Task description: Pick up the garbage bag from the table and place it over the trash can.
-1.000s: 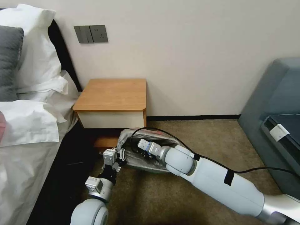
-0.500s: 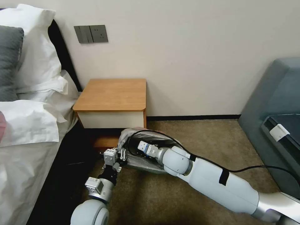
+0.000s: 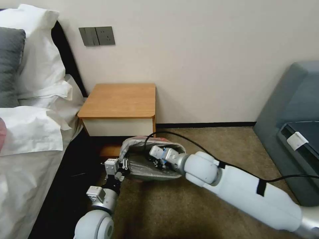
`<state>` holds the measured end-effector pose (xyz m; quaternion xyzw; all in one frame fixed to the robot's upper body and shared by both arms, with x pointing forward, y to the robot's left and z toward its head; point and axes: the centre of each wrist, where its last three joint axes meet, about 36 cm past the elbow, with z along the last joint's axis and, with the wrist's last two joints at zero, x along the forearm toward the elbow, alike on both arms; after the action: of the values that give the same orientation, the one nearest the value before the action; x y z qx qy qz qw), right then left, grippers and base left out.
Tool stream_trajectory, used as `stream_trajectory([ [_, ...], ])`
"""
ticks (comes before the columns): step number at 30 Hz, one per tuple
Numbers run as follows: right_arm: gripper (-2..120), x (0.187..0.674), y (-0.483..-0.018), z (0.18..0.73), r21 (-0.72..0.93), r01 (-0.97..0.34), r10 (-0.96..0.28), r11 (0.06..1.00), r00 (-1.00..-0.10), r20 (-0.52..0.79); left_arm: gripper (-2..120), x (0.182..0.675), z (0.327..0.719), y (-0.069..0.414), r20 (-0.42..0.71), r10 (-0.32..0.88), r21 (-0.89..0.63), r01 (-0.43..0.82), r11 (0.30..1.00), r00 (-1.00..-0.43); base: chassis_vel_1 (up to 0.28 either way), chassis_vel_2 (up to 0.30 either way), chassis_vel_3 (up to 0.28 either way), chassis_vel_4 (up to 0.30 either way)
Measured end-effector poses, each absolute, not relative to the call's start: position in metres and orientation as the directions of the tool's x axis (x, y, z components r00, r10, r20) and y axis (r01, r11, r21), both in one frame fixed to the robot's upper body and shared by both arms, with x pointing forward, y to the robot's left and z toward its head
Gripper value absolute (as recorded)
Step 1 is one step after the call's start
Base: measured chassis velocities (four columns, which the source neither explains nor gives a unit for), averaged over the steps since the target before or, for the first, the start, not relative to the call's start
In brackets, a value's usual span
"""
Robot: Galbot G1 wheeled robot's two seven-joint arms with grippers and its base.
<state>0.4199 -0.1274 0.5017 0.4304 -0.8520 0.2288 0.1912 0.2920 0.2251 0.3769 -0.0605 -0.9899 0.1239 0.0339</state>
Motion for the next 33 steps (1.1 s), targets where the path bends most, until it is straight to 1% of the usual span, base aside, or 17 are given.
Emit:
stream_trajectory([
  [3,10,0.408,-0.153,0.522,-0.158,-0.773,-0.681,0.615,-0.621,0.387,5,0.290,0.370,0.229,0.099,0.091,-0.311,0.056,0.949,-0.991,0.000,0.000,0.000,0.000],
  [4,10,0.408,-0.153,0.522,-0.158,-0.773,-0.681,0.615,-0.621,0.387,5,0.290,0.370,0.229,0.099,0.091,-0.311,0.056,0.949,-0.991,0.000,0.000,0.000,0.000],
  [6,20,0.393,-0.163,0.526,-0.163,-0.708,-0.649,0.687,-0.699,0.299,5,0.288,0.362,0.229,0.148,0.079,-0.334,0.026,0.942,-0.986,0.000,0.000,0.000,0.000],
  [7,20,0.393,-0.163,0.526,-0.163,-0.708,-0.649,0.687,-0.699,0.299,5,0.288,0.362,0.229,0.148,0.079,-0.334,0.026,0.942,-0.986,0.000,0.000,0.000,0.000],
  [10,37,0.372,-0.177,0.524,-0.169,-0.556,-0.520,0.814,-0.827,0.212,5,0.281,0.354,0.227,0.263,0.092,-0.337,-0.002,0.942,-0.960,0.000,0.000,0.000,0.000],
  [11,37,0.372,-0.177,0.524,-0.169,-0.556,-0.520,0.814,-0.827,0.212,5,0.281,0.354,0.227,0.263,0.092,-0.337,-0.002,0.942,-0.960,0.000,0.000,0.000,0.000],
  [13,46,0.364,-0.185,0.520,-0.182,-0.450,-0.429,0.874,-0.892,0.143,5,0.275,0.356,0.222,0.335,0.119,-0.330,0.002,0.944,-0.935,0.000,0.000,0.000,0.000],
  [14,46,0.364,-0.185,0.520,-0.182,-0.450,-0.429,0.874,-0.892,0.143,5,0.275,0.356,0.222,0.335,0.119,-0.330,0.002,0.944,-0.935,0.000,0.000,0.000,0.000],
  [16,58,0.357,-0.190,0.518,-0.179,-0.384,-0.371,0.906,-0.923,0.103,5,0.274,0.360,0.218,0.376,0.131,-0.316,0.006,0.949,-0.917,0.000,0.000,0.000,0.000],
  [17,58,0.357,-0.190,0.518,-0.179,-0.384,-0.371,0.906,-0.923,0.103,5,0.274,0.360,0.218,0.376,0.131,-0.316,0.006,0.949,-0.917,0.000,0.000,0.000,0.000],
  [19,67,0.351,-0.190,0.514,-0.161,-0.360,-0.349,0.919,-0.932,0.094,5,0.274,0.363,0.212,0.413,0.121,-0.310,-0.014,0.951,-0.903,0.000,0.000,0.000,0.000],
  [20,73,0.349,-0.190,0.512,-0.153,-0.353,-0.342,0.923,-0.935,0.094,5,0.276,0.365,0.209,0.437,0.117,-0.308,-0.026,0.951,-0.892,0.000,0.000,0.000,0.000],
  [22,76,0.348,-0.189,0.511,-0.148,-0.349,-0.339,0.925,-0.936,0.093,5,0.277,0.367,0.207,0.454,0.115,-0.307,-0.034,0.951,-0.883,0.000,0.000,0.000,0.000],
  [24,86,0.347,-0.188,0.507,-0.141,-0.345,-0.334,0.928,-0.938,0.094,5,0.279,0.368,0.201,0.478,0.125,-0.316,-0.038,0.948,-0.870,0.000,0.000,0.000,0.000],
  [27,96,0.348,-0.187,0.505,-0.135,-0.343,-0.332,0.930,-0.938,0.099,5,0.282,0.367,0.196,0.490,0.134,-0.319,-0.035,0.947,-0.861,0.000,0.000,0.000,0.000],
  [31,100,0.348,-0.187,0.503,-0.130,-0.342,-0.330,0.931,-0.938,0.105,5,0.285,0.366,0.191,0.531,0.135,-0.305,-0.041,0.951,-0.837,0.000,0.000,0.000,0.000],
  [33,100,0.349,-0.188,0.502,-0.129,-0.342,-0.330,0.931,-0.938,0.108,12,0.286,0.365,0.191,0.539,0.124,-0.289,-0.044,0.956,-0.833,0.000,0.000,0.000,0.000],
])
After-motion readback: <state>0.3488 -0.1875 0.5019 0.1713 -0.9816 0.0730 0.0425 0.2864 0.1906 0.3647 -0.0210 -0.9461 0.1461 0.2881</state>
